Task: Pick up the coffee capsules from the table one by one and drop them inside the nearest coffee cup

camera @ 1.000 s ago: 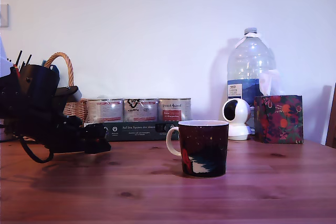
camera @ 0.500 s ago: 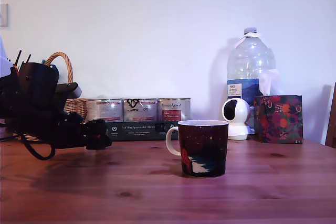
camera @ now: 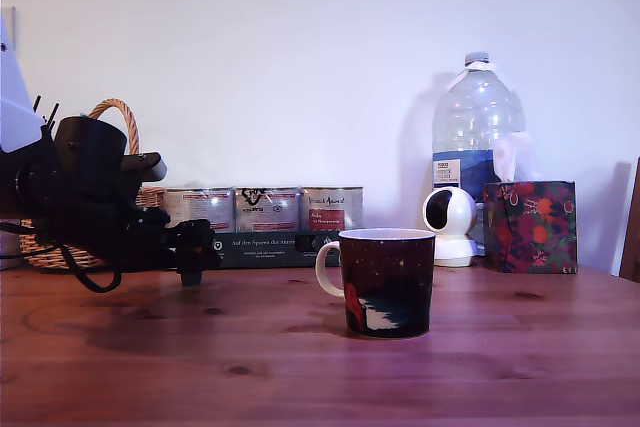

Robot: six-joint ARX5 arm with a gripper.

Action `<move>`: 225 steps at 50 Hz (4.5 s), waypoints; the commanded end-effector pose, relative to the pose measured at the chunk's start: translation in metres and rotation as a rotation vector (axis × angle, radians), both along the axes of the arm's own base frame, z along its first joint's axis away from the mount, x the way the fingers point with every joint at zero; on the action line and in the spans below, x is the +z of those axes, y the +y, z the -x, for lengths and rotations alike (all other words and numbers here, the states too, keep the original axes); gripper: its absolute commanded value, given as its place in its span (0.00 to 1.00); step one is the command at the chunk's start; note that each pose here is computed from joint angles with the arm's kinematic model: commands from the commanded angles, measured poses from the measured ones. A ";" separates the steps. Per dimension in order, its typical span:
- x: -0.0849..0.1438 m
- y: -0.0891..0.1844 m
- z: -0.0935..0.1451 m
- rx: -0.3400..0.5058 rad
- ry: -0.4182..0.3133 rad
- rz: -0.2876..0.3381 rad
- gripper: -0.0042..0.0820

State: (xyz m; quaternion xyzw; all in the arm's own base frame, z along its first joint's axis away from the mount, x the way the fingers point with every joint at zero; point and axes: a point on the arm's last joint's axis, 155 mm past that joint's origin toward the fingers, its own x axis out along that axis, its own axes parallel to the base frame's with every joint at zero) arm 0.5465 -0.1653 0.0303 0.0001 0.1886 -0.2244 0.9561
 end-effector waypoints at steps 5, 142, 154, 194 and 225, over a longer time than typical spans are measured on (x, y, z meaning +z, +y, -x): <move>-0.019 -0.001 0.000 -0.003 0.038 -0.009 0.69; 0.093 -0.094 0.227 -0.417 0.057 0.064 0.21; 0.100 -0.116 0.261 -0.506 0.076 0.055 0.21; 0.123 -0.148 0.259 -0.568 0.028 -0.025 0.21; 0.128 -0.200 0.211 -0.612 0.152 -0.137 0.21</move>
